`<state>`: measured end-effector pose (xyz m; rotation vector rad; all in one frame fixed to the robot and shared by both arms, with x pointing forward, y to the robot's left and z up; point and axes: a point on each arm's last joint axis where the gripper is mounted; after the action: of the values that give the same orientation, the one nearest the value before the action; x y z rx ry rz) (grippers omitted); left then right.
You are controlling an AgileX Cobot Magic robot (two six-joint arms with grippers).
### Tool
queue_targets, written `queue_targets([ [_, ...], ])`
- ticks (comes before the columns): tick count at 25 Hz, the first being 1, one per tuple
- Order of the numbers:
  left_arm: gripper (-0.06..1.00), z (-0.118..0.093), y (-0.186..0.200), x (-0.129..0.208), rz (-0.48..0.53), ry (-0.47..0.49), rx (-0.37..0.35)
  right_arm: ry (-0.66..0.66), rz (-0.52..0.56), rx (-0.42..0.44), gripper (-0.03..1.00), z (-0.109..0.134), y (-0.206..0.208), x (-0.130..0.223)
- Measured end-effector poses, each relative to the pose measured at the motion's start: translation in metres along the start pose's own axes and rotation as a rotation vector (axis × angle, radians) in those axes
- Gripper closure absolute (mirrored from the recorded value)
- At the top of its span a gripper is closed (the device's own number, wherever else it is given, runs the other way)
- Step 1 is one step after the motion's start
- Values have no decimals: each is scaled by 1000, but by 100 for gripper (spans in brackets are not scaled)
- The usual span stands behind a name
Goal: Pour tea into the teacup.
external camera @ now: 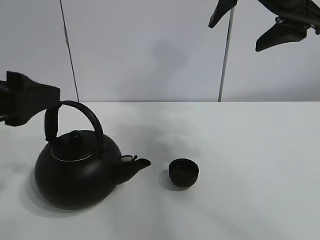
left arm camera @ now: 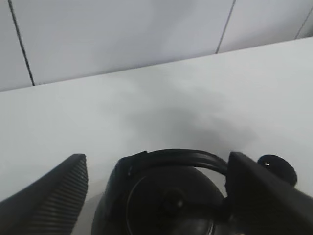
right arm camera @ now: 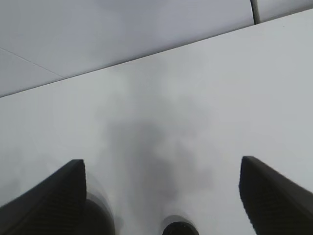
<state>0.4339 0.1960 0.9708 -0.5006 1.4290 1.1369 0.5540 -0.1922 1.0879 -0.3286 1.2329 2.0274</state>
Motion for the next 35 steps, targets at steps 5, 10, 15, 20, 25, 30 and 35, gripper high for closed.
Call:
queue_targets([
  [5, 28, 2, -5, -34, 153, 48, 57, 0, 0, 0, 38, 0, 0, 0],
  [10, 25, 12, -5, -74, 312, 99, 31, -1, 0, 0, 38, 0, 0, 0],
  [15, 25, 15, 2, -116, 362, 124, 72, -1, 0, 0, 38, 0, 0, 0],
  [20, 25, 9, 2, -136, 389, 198, 165, -1, 0, 0, 38, 0, 0, 0],
  [25, 25, 5, -13, -136, 453, 242, 200, -1, 0, 0, 38, 0, 0, 0],
  [30, 25, 4, -33, -139, 496, 246, 212, -1, 0, 0, 38, 0, 0, 0],
  [35, 25, 7, -44, -155, 502, 245, 221, -1, 0, 0, 38, 0, 0, 0],
])
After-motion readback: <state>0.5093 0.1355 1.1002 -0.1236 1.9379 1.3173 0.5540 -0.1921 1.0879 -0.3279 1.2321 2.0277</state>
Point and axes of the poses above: a point on each arm's last joint axis where the gripper is mounted, y pointing back along that axis away from the gripper, z along the wrist's bending axis when the last joint is at zero, x = y × z, and after that the axes turned 13 degrees about -y, right-handed
